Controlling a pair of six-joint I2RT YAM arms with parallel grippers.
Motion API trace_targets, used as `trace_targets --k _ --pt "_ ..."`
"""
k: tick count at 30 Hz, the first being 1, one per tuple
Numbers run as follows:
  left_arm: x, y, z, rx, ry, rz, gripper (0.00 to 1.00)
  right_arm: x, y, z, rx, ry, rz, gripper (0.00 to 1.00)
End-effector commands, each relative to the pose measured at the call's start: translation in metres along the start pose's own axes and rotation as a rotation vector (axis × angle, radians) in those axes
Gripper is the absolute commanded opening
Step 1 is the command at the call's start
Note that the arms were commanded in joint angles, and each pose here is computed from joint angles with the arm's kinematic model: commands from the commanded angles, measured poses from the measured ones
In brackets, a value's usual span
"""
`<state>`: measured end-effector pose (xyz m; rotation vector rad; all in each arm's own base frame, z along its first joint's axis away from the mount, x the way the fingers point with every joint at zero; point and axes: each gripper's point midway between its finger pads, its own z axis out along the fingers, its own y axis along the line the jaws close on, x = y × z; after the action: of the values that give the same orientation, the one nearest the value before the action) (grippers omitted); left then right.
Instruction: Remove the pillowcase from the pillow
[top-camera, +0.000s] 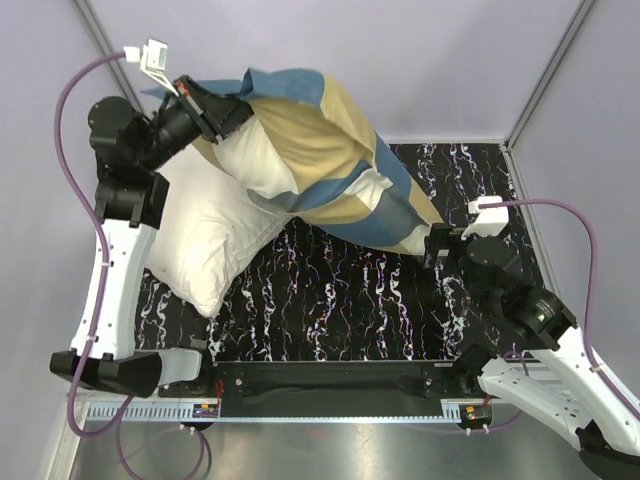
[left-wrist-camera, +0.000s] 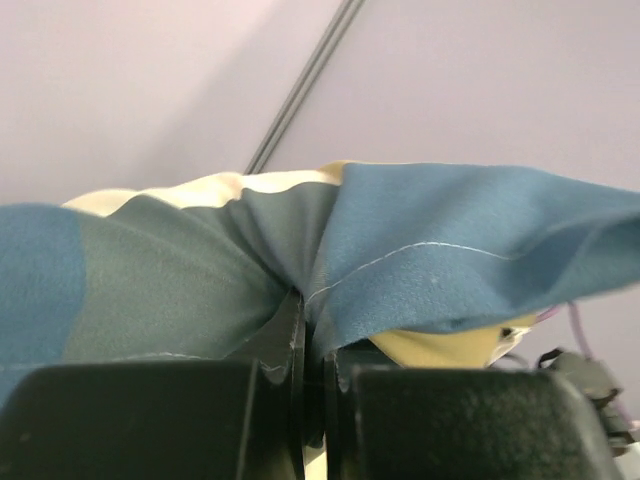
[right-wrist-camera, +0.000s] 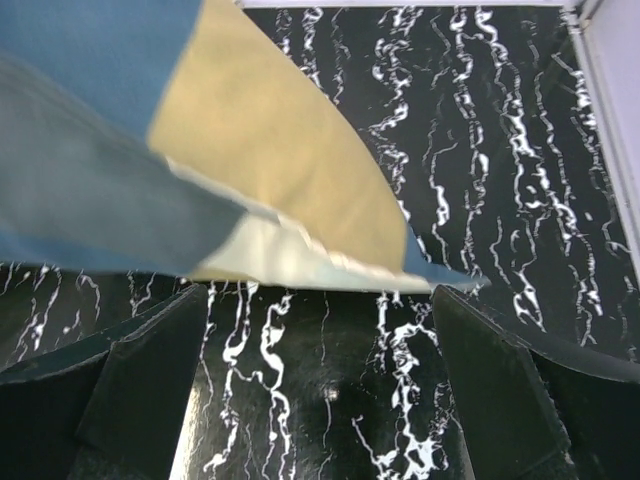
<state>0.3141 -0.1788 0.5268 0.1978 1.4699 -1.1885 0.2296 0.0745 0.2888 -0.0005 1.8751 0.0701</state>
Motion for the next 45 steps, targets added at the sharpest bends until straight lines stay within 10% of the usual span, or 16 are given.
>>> trace_targets --k 1,26,35,40,45 --pt "-0.065 -0.09 -0.016 0.222 -0.145 0.091 0.0 0.0 0.011 0.0 -0.065 -0.014 0.03 1.0" --pt "-0.07 -0.11 -0.049 0.233 -0.12 0.058 0.0 0.034 0.087 0.071 -0.411 -0.047 -0.121 0.98" --pt "-0.056 -0.116 -0.058 0.256 -0.088 0.048 0.0 0.027 0.078 0.079 -0.399 -0.154 -0.165 0.54" --pt "-0.05 -0.113 -0.059 0.252 -0.073 0.04 0.0 0.025 0.082 0.083 -0.417 -0.145 -0.174 0.0" --pt "-0.034 -0.086 -0.06 0.153 -0.068 0.043 0.0 -0.014 0.066 0.066 -0.336 -0.168 -0.143 0.0"
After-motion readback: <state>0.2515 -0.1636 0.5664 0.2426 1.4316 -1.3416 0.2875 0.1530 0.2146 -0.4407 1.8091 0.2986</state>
